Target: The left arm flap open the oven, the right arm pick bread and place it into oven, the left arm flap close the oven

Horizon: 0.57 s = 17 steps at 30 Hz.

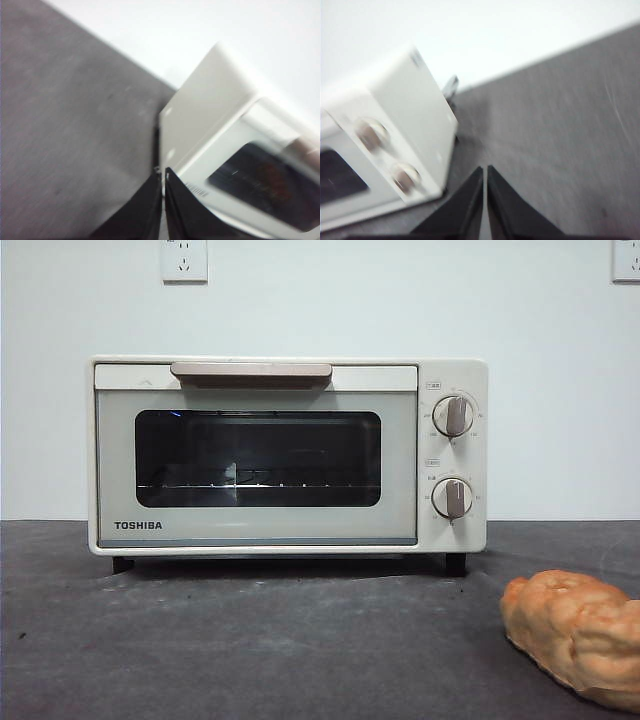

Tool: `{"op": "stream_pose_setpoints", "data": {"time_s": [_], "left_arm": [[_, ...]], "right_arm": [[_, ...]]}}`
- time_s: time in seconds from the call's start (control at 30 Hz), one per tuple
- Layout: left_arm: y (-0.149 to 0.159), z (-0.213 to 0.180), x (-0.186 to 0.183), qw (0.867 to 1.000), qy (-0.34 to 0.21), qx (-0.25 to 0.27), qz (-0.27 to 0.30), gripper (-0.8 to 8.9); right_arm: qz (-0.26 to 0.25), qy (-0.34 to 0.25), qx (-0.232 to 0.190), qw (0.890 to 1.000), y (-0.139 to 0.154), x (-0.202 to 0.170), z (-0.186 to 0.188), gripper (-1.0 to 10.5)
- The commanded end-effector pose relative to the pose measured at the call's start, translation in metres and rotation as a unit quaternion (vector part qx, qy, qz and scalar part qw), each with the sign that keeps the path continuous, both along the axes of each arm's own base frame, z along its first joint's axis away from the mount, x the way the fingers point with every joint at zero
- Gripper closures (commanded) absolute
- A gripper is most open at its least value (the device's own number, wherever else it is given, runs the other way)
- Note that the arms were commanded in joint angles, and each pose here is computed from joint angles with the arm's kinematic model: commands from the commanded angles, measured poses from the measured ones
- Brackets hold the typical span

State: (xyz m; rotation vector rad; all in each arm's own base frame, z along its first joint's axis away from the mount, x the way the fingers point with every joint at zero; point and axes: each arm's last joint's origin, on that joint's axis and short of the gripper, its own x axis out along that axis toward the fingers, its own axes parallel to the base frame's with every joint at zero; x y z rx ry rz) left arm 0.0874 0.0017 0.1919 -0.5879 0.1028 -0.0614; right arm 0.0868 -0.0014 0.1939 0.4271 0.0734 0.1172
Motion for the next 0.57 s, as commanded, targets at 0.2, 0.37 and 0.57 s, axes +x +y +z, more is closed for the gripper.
{"op": "stream_pose_setpoints", "data": {"time_s": [0.2,0.37,0.57], "left_arm": [[-0.002,0.054,-0.01,0.999,-0.009,0.027,-0.025,7.98],[-0.004,0.086,-0.011,0.995,0.012,0.08,-0.061,7.98],[-0.006,0.118,-0.003,0.981,0.056,0.131,-0.133,7.98]], "right_arm": [[0.021,-0.026,-0.015,0.999,0.002,-0.007,0.05,9.4],[0.054,-0.01,-0.045,0.997,0.003,-0.003,0.083,9.4],[0.123,0.052,-0.077,0.988,0.005,0.01,0.116,9.4]]}}
